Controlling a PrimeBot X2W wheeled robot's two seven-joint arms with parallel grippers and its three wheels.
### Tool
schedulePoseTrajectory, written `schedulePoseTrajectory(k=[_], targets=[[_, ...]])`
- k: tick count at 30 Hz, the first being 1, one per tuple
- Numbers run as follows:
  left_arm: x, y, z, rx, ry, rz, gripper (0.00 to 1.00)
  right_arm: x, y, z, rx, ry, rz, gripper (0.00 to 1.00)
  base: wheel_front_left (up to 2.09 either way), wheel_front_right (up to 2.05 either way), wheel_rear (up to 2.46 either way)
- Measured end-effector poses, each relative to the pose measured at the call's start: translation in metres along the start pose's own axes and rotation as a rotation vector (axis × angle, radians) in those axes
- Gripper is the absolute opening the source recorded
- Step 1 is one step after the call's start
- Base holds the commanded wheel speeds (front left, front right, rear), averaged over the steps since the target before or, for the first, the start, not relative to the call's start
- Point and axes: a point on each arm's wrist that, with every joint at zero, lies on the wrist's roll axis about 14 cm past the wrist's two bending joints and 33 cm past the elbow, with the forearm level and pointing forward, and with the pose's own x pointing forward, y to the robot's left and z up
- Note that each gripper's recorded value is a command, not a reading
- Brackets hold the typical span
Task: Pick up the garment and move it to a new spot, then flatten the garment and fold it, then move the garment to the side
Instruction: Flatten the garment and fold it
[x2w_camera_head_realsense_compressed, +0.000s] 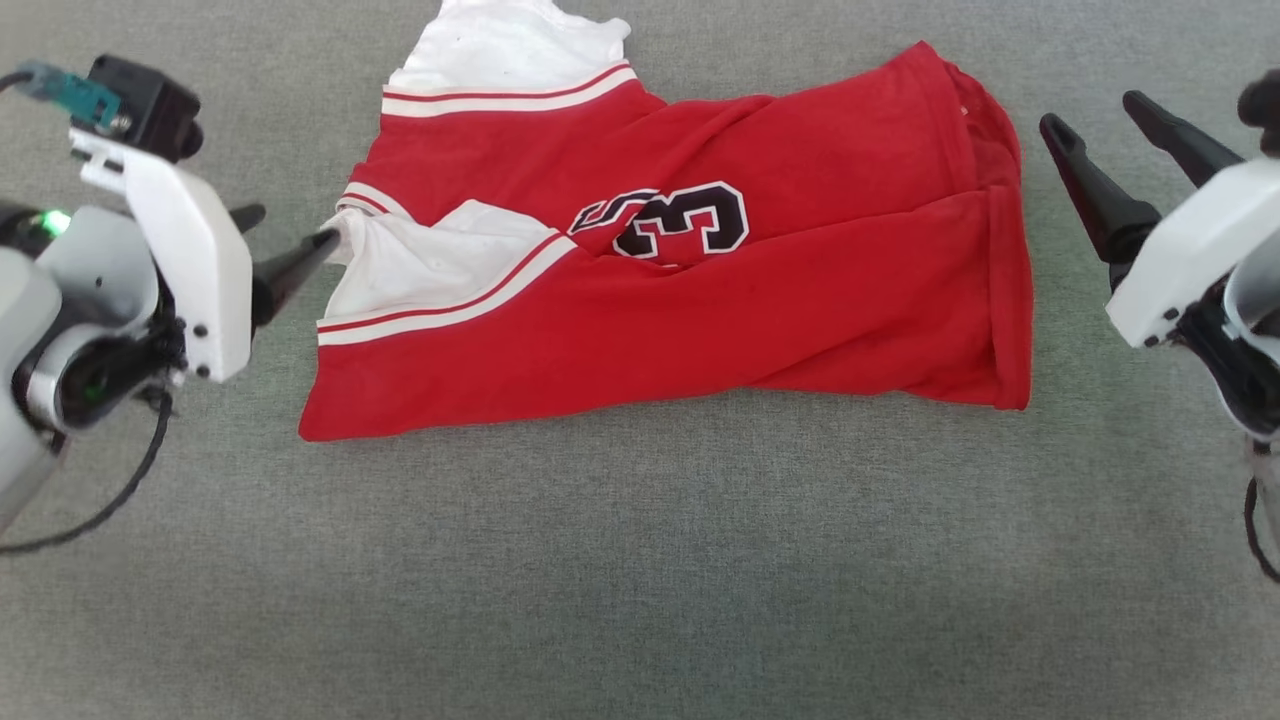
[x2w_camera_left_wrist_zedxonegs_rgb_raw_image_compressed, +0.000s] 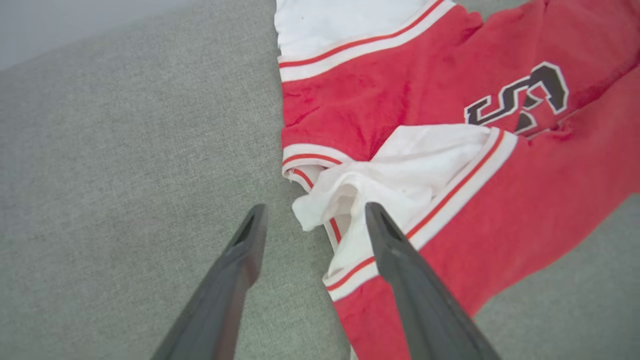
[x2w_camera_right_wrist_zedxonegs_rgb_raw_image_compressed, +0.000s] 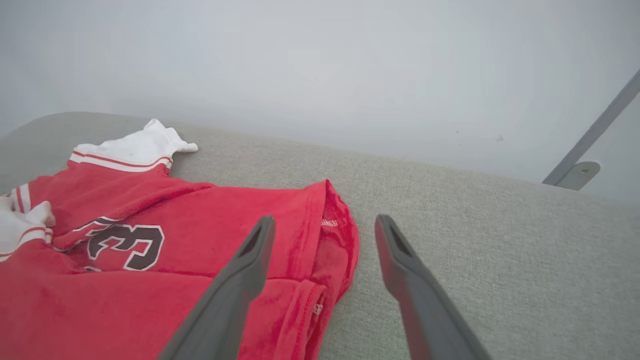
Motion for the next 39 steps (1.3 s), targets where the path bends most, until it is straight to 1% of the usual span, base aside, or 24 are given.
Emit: schedulePoseTrajectory(k=[3,6,9,13,17,19,20,25,27,28,29,30,31,34,39], targets=[[-0.009,-0.008,-0.01,-0.018,0.017,-0.005,1.0,-0.011,0.0,0.011,0.0,-0.076,-0.013,1.0,0.0,0.0,0.0],[-0.015,-0.024,-0.024,-0.021,0.052,-0.026,1.0,-0.023,0.001,0.023,-0.007,-0.155,-0.033,1.0,0.0,0.0,0.0],[-0.017,-0.035,-0.039,-0.033,0.09,-0.036,1.0,-0.034,0.002,0.029,0.009,-0.216,-0.059,1.0,0.0,0.0,0.0],[-0.016,-0.041,-0.056,-0.049,0.133,-0.032,1.0,-0.05,0.001,0.032,0.032,-0.273,-0.099,1.0,0.0,0.0,0.0],[-0.01,-0.041,-0.067,-0.078,0.158,-0.022,1.0,-0.06,0.001,0.027,0.053,-0.284,-0.123,1.0,0.0,0.0,0.0],[-0.002,-0.038,-0.077,-0.121,0.189,-0.014,1.0,-0.068,0.0,0.018,0.069,-0.268,-0.145,1.0,0.0,0.0,0.0],[-0.002,-0.038,-0.077,-0.121,0.189,-0.014,1.0,-0.068,0.0,0.018,0.069,-0.268,-0.145,1.0,0.0,0.0,0.0],[0.012,-0.027,-0.092,-0.156,0.243,0.027,1.0,-0.076,-0.001,-0.005,0.103,-0.189,-0.169,1.0,0.0,0.0,0.0],[0.016,-0.03,-0.097,-0.182,0.265,0.017,1.0,-0.078,-0.001,-0.016,0.109,-0.146,-0.171,1.0,0.0,0.0,0.0],[0.018,-0.03,-0.099,-0.188,0.275,0.013,0.91,-0.078,0.0,-0.022,0.115,-0.121,-0.169,1.0,0.0,0.0,0.0],[0.02,-0.03,-0.101,-0.19,0.282,0.008,0.0,-0.078,0.001,-0.029,0.128,-0.089,-0.165,1.0,0.0,0.0,0.0],[0.021,-0.032,-0.101,-0.192,0.285,0.001,0.0,-0.077,0.003,-0.037,0.136,-0.057,-0.158,1.0,0.0,0.0,0.0],[0.024,-0.033,-0.101,-0.192,0.284,-0.012,0.0,-0.075,0.008,-0.05,0.156,0.005,-0.142,1.0,0.0,0.0,0.0],[0.027,-0.038,-0.101,-0.192,0.278,-0.03,0.0,-0.071,0.013,-0.072,0.18,0.106,-0.115,1.0,0.0,0.0,0.0],[0.027,-0.038,-0.101,-0.191,0.265,-0.039,0.0,-0.06,0.022,-0.097,0.2,0.25,-0.071,1.0,0.0,0.0,0.0]])
